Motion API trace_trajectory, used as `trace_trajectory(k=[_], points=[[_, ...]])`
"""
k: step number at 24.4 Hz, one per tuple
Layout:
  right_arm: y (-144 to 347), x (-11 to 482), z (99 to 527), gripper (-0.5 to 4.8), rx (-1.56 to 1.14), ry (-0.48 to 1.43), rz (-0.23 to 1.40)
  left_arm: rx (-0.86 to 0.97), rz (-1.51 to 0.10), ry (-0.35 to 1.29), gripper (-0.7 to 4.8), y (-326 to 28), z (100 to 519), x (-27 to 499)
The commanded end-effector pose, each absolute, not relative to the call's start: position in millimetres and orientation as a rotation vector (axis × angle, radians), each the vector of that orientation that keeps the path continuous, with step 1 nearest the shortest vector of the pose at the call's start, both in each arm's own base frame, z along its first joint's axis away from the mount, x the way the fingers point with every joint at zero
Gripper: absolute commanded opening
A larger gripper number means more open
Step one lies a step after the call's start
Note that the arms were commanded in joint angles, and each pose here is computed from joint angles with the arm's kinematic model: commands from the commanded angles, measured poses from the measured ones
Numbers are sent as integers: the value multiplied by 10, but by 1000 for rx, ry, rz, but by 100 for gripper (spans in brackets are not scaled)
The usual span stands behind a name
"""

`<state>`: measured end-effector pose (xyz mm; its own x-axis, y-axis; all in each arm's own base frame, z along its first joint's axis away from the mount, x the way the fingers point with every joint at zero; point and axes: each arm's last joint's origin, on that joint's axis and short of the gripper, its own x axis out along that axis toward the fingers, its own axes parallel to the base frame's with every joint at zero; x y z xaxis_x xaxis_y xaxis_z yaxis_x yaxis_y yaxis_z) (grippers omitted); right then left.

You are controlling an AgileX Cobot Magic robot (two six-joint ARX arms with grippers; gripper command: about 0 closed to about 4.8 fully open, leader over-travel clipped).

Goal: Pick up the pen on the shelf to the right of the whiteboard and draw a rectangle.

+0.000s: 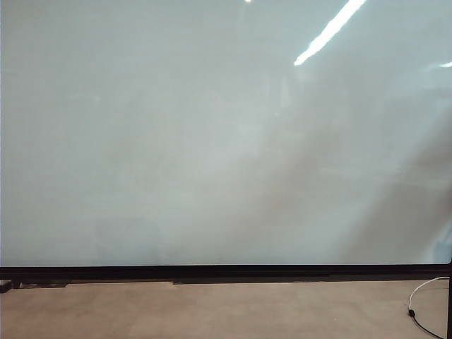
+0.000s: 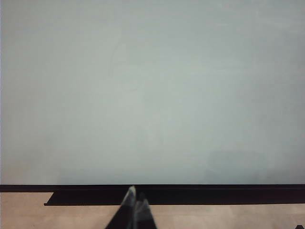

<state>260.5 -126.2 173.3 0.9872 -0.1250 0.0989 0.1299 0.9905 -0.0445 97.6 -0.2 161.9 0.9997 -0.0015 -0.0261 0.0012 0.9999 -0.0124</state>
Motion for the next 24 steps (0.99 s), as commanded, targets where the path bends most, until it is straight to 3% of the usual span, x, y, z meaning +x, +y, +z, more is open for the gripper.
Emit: trace_trajectory(k=[1,4,10,24], points=[[-1131,2454,1835,-4,-57,-143,-204,-8,-5,18,-5,-3,1634,975],[-931,2278,1912,-4,-65,-181,-287,-8,-5,18,-4,-3,1634,975],[-572,1978,1981,-4,-47,-224,-304,-8,-5,18,-4,-3,1634,975],[247,1674,2068,-4,-77,-118,56,-8,-5,18,-4,-3,1634,975]])
